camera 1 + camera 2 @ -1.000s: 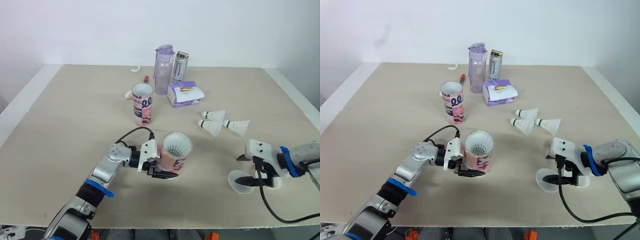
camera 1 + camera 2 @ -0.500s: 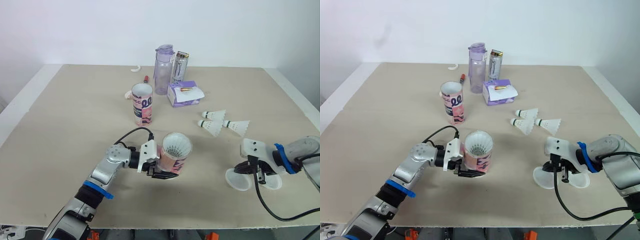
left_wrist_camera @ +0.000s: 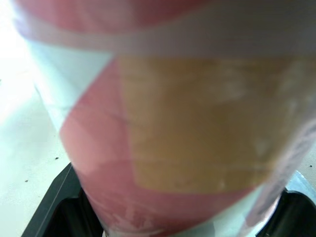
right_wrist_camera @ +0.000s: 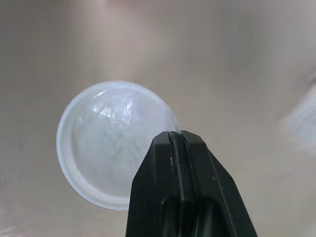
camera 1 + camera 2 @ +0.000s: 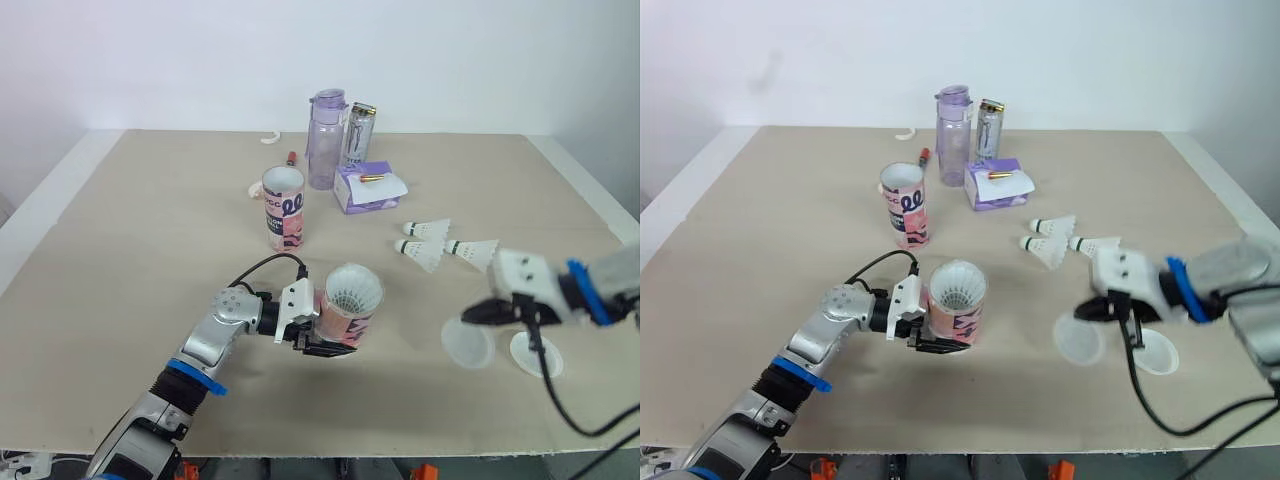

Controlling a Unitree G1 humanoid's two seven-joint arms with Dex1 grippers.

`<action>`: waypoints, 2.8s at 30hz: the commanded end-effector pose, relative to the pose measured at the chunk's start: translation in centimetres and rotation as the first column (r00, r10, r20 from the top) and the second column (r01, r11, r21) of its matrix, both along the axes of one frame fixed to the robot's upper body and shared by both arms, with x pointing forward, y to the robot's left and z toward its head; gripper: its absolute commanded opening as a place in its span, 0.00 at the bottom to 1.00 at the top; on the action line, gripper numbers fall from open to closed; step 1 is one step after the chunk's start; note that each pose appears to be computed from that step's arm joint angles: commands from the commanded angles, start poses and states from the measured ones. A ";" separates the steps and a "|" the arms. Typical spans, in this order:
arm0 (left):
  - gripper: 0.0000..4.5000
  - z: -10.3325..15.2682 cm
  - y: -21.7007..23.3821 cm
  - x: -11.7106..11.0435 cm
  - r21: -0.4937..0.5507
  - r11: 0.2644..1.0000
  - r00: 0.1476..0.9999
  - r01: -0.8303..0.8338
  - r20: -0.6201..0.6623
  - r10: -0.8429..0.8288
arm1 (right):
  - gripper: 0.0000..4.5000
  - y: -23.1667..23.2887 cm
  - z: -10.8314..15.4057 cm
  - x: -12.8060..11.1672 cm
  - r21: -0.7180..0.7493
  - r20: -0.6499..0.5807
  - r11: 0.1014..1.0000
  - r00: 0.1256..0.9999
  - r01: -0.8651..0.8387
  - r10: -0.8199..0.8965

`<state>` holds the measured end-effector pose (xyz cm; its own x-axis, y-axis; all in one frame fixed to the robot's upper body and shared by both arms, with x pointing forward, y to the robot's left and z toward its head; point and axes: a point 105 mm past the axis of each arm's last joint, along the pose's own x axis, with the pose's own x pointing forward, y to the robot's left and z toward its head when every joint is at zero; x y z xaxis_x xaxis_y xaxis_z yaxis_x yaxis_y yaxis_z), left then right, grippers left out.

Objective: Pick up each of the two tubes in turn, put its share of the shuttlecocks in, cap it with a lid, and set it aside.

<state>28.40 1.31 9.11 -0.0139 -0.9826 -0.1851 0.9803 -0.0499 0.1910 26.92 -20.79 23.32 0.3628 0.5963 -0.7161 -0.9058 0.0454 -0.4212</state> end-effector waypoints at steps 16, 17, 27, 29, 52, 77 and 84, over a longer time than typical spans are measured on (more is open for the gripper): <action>0.74 -2.5 1.1 1.0 0.112 0.992 0.995 -0.062 -0.064 0.070 | 0.01 11.7 5.8 -0.8 0.035 0.119 0.876 0.873 -0.480 0.473; 0.74 -2.5 1.1 0.9 0.113 0.992 0.995 -0.062 -0.070 0.070 | 0.01 11.8 5.5 -0.6 0.030 0.117 0.875 0.871 -0.483 0.476; 0.74 -2.4 1.2 0.9 0.124 0.990 0.994 -0.067 -0.076 0.077 | 0.01 12.4 4.6 0.9 -0.026 0.151 0.862 0.851 -0.506 0.503; 0.74 -2.5 1.2 0.9 0.124 0.990 0.994 -0.070 -0.074 0.079 | 0.01 12.5 4.5 1.0 -0.025 0.150 0.860 0.848 -0.510 0.508; 0.74 -2.9 1.3 0.7 0.127 0.988 0.993 -0.082 -0.076 0.093 | 0.01 13.7 3.6 0.5 -0.025 0.153 0.832 0.820 -0.555 0.552; 0.74 -3.1 1.6 0.7 0.137 0.986 0.991 -0.090 -0.082 0.102 | 0.01 13.8 5.6 0.6 0.007 0.180 0.828 0.815 -0.561 0.550; 0.74 -3.0 1.7 0.8 0.138 0.986 0.992 -0.090 -0.081 0.102 | 0.01 13.7 5.2 0.5 -0.002 0.147 0.828 0.819 -0.561 0.555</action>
<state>28.69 1.31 9.12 0.0054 -0.9802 -0.1981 0.9839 -0.0302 0.1761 28.04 -6.95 27.55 0.0560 0.7528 -0.6558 -0.7362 -0.4126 -0.5365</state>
